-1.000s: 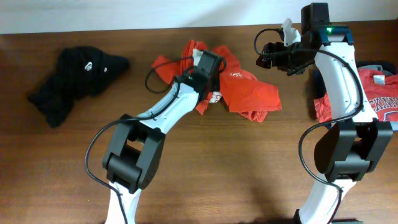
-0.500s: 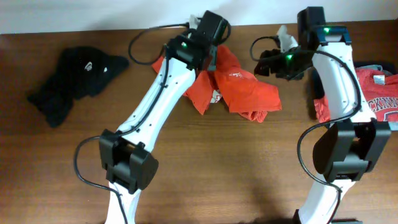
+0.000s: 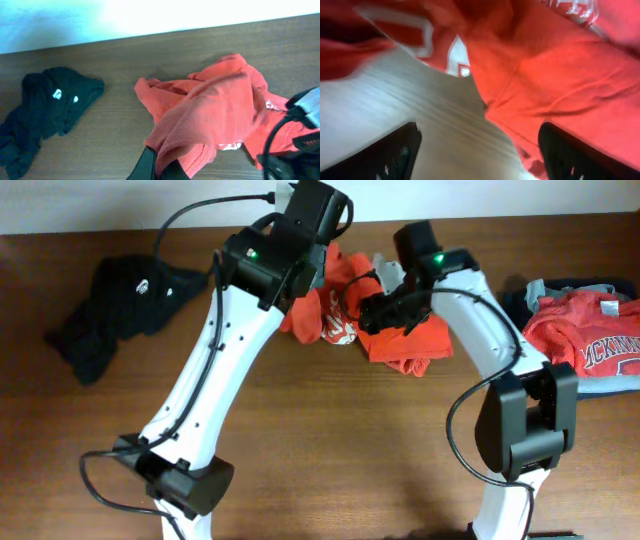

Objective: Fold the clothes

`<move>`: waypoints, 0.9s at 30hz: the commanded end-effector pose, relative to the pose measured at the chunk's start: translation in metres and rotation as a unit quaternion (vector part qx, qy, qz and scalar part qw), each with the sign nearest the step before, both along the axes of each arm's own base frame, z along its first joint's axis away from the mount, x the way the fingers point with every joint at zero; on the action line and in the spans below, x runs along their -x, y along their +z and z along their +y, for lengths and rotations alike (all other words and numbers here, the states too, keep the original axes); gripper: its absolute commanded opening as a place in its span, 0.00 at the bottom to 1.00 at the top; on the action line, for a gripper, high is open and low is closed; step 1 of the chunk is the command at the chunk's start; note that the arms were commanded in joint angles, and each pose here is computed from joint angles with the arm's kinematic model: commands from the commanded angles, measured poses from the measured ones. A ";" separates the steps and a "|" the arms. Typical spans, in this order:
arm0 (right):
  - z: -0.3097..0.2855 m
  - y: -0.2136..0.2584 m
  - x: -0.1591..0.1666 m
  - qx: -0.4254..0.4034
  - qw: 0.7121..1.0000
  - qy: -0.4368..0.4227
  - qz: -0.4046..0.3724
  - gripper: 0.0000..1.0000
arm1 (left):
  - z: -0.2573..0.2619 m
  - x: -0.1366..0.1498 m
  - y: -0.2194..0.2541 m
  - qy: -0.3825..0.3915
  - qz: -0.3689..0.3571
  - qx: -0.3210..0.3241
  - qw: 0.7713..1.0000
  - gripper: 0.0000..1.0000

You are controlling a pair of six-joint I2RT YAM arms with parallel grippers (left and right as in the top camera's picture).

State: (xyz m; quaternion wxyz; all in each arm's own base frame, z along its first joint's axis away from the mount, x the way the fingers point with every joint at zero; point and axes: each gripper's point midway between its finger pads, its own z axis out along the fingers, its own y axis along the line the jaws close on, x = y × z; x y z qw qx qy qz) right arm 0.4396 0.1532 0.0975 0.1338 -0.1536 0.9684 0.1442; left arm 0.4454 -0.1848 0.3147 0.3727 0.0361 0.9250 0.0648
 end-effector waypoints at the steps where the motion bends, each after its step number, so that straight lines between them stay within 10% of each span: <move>1: -0.003 -0.017 0.004 0.054 0.998 0.006 -0.029 0.78 | 0.016 0.001 0.022 0.013 -0.026 -0.007 1.000 0.01; 27: -0.014 -0.064 -0.003 0.198 0.973 -0.020 -0.118 0.53 | 0.017 0.004 0.019 0.010 -0.016 -0.009 1.000 0.01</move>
